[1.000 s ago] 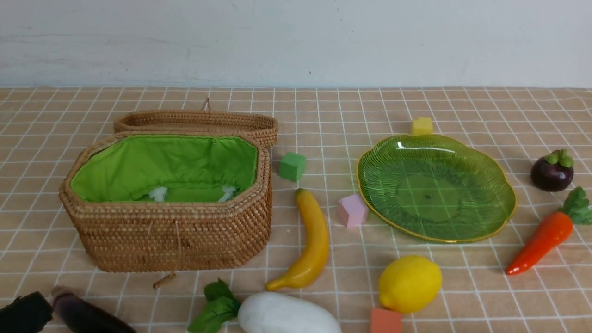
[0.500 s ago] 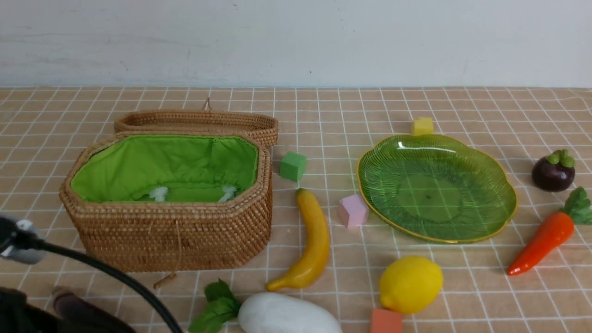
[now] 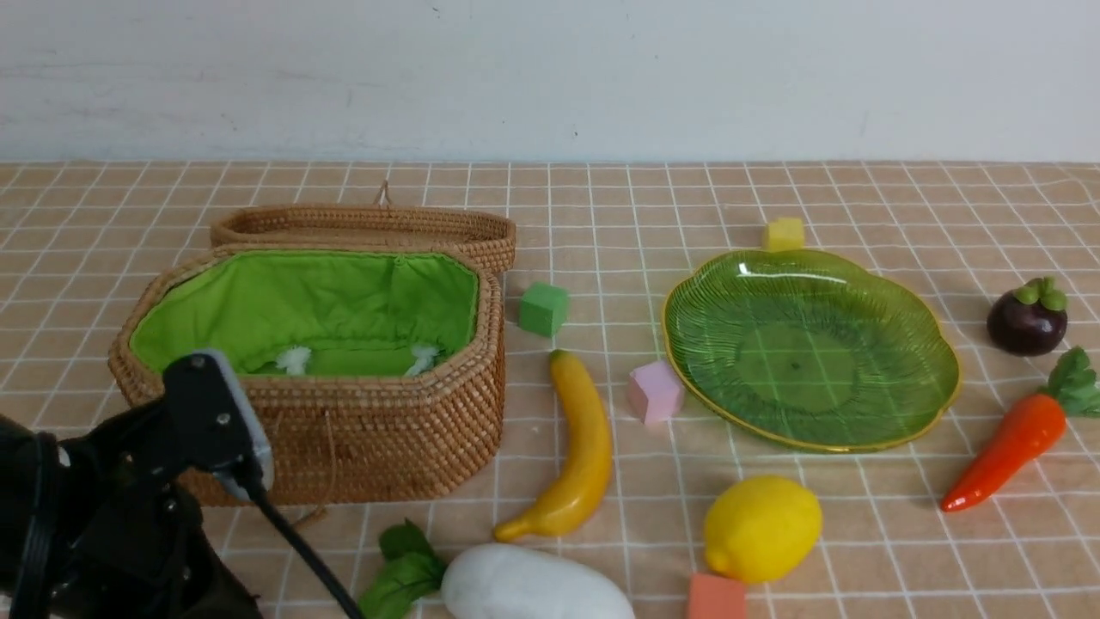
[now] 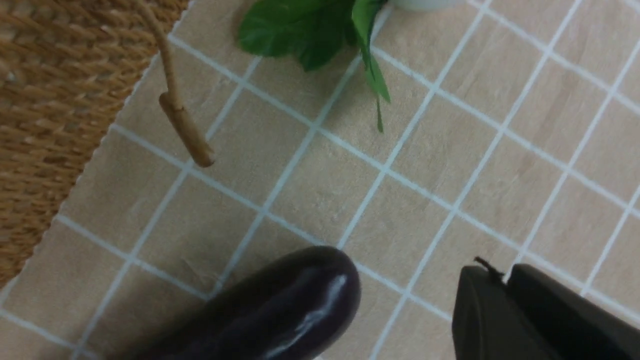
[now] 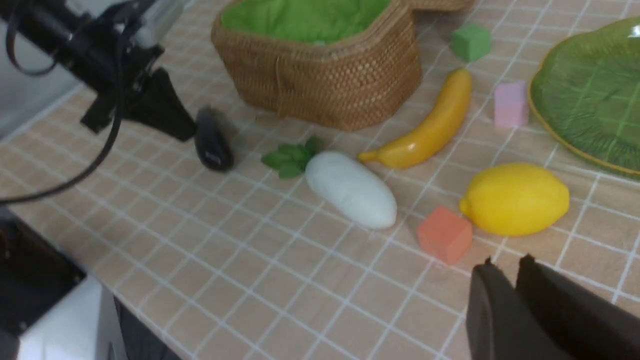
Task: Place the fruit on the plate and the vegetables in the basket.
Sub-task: Use the left arm to grab an eggplant and put it into the left basket
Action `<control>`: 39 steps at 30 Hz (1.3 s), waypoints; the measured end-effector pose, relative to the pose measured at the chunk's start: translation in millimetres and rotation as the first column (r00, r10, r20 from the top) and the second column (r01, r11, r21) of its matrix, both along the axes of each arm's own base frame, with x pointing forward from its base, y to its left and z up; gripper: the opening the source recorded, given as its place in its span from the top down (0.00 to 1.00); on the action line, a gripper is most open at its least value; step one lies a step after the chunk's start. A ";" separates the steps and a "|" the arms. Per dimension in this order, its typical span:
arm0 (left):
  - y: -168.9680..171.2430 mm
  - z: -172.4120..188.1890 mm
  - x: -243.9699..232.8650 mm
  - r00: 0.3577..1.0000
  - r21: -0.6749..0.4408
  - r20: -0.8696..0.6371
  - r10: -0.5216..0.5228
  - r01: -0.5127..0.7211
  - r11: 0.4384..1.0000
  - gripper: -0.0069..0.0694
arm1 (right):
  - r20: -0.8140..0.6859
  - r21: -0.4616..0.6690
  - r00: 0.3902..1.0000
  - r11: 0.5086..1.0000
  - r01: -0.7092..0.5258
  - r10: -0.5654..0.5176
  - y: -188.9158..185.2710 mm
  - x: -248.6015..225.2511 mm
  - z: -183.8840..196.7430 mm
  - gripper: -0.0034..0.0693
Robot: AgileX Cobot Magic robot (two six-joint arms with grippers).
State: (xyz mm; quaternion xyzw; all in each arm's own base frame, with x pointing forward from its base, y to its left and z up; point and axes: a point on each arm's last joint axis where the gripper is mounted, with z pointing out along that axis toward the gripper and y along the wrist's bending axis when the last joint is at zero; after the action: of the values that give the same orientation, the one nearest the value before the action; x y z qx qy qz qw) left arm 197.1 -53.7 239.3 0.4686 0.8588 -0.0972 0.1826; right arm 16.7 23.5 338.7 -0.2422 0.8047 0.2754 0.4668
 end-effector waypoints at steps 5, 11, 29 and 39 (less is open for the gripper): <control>15.2 -4.2 2.2 0.993 0.205 0.038 -0.109 0.099 0.974 0.52 | -0.003 -0.081 1.000 0.996 -0.030 0.030 3.2 7.8 -6.1 0.83; 24.4 -20.2 20.8 0.959 0.376 0.111 -0.262 0.204 0.904 0.15 | 0.037 -0.102 0.999 0.995 -0.010 0.013 5.2 14.3 -12.5 0.83; 17.9 -69.9 38.5 0.911 0.329 -0.075 -0.406 0.407 0.852 0.39 | 0.082 -0.065 0.997 0.998 -0.004 0.010 6.9 16.5 -8.6 0.83; 9.8 69.6 28.8 0.871 0.251 0.425 -0.247 0.149 0.956 0.39 | 0.231 0.072 0.973 0.997 -0.011 -0.006 11.2 20.3 9.0 0.82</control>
State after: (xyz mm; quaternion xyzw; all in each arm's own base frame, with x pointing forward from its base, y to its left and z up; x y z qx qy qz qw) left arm 225.9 -44.0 308.9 0.5809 0.7452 0.0872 0.3156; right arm 37.0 34.7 347.7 -0.2565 0.7341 0.2754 0.5653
